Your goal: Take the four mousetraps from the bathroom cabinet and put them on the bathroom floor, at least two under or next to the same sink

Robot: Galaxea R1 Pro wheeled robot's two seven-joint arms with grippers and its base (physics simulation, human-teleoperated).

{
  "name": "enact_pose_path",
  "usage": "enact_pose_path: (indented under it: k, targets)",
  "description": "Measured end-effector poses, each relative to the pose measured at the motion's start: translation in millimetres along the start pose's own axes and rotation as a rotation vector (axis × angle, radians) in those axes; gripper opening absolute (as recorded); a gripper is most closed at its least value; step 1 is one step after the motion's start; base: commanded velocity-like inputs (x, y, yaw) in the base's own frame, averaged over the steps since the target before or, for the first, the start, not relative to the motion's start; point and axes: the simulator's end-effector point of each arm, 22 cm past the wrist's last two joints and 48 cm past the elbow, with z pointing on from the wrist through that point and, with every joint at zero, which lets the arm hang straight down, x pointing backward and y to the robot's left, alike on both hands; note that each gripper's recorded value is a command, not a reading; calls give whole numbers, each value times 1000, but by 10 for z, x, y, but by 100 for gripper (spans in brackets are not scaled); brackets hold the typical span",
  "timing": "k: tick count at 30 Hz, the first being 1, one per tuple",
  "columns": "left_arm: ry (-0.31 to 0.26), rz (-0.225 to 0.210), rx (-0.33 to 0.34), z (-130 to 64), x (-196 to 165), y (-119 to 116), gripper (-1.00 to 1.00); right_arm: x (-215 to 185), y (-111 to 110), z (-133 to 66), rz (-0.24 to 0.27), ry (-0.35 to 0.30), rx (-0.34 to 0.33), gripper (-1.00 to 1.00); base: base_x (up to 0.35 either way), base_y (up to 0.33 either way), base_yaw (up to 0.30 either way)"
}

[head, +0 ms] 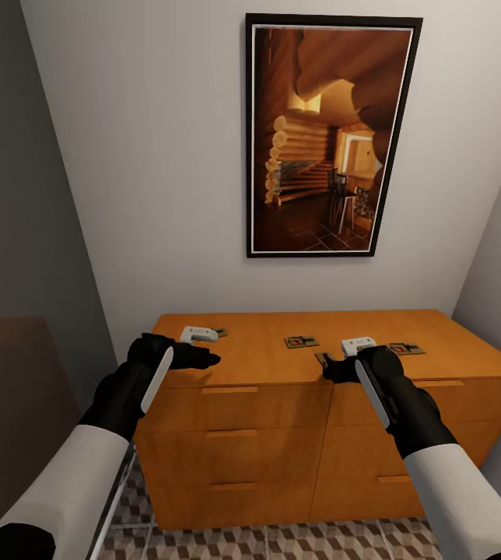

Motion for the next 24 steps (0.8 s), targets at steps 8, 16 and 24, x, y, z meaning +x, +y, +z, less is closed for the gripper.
enact_pose_path:
  k: [8, 16, 24]
  targets:
    - [0, -1, 0, -1, -1, 1, 100, 0, 0, -1, -1, 0, 0, 100, 0, 0, 0]
    - [0, -1, 1, -1, -1, 0, 100, 0, 1, -1, -2, 0, 2, 100, 0, 0, 0]
    - [0, -1, 1, -1, -1, 0, 100, 0, 1, -1, -1, 0, 3, 100, 0, 0, 0]
